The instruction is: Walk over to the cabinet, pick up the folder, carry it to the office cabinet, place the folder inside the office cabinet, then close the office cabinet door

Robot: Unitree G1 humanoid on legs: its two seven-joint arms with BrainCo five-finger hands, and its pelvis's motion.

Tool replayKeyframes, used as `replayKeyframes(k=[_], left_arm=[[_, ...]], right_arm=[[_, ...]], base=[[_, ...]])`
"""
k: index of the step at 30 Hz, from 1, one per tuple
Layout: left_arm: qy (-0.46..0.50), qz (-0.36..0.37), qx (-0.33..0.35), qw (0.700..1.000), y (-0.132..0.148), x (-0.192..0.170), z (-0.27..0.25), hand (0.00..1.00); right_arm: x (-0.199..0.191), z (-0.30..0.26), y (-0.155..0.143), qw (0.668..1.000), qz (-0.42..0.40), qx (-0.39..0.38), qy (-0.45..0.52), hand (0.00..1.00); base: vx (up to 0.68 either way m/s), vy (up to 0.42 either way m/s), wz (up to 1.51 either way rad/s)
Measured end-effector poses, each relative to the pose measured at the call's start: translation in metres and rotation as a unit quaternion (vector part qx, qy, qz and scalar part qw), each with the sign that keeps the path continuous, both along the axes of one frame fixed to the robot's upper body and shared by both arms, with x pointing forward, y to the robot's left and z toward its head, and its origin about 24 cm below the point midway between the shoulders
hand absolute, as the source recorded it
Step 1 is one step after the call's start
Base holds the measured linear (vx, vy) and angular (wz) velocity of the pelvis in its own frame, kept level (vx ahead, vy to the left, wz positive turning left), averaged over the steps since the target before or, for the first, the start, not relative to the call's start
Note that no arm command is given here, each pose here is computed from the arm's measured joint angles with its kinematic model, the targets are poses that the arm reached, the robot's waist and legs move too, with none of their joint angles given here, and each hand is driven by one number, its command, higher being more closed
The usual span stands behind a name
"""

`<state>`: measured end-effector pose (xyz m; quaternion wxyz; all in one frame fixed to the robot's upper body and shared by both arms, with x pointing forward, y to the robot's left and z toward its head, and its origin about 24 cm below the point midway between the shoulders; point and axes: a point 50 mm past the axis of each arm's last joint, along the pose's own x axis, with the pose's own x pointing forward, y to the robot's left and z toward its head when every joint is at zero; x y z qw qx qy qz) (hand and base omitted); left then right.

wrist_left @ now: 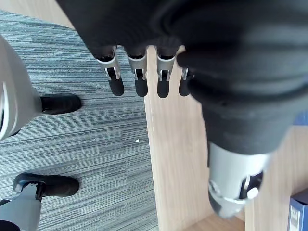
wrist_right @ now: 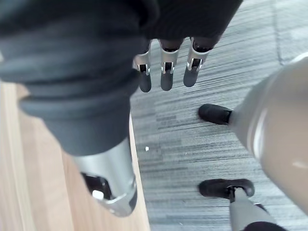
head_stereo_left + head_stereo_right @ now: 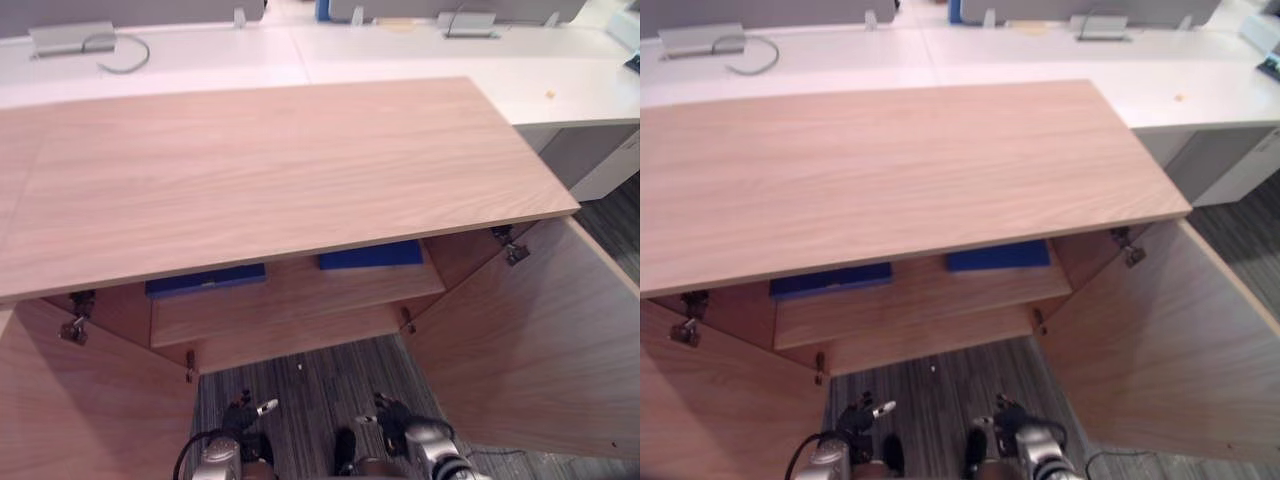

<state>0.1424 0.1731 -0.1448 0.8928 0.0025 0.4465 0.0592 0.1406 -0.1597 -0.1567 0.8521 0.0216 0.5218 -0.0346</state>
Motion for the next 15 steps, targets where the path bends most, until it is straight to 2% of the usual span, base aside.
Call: replayKeyframes(k=[2, 7, 9, 15], left_arm=[[0.026, -0.018, 0.011, 0.999, -0.002, -0.011, -0.006, 0.00], [0.057, -0.026, 0.020, 0.998, -0.003, -0.022, -0.013, 0.00], [0.068, -0.028, 0.028, 0.997, -0.001, -0.026, -0.015, 0.00], [0.094, -0.044, 0.041, 0.994, 0.002, -0.034, -0.019, 0.00]], right_arm=[[-0.026, -0.007, -0.014, 0.991, -0.134, 0.010, 0.021, 0.00], [-0.067, -0.014, -0.031, 0.945, -0.322, 0.012, 0.052, 0.00], [-0.081, -0.015, -0.035, 0.929, -0.365, 0.006, 0.066, 0.00], [-0.089, -0.012, -0.050, 0.909, -0.413, -0.026, 0.056, 0.00]], base=[[-0.05, 0.016, -0.24], [-0.07, 0.022, -0.34], [-0.03, 0.025, -0.58], [0.00, 0.011, -0.75]])
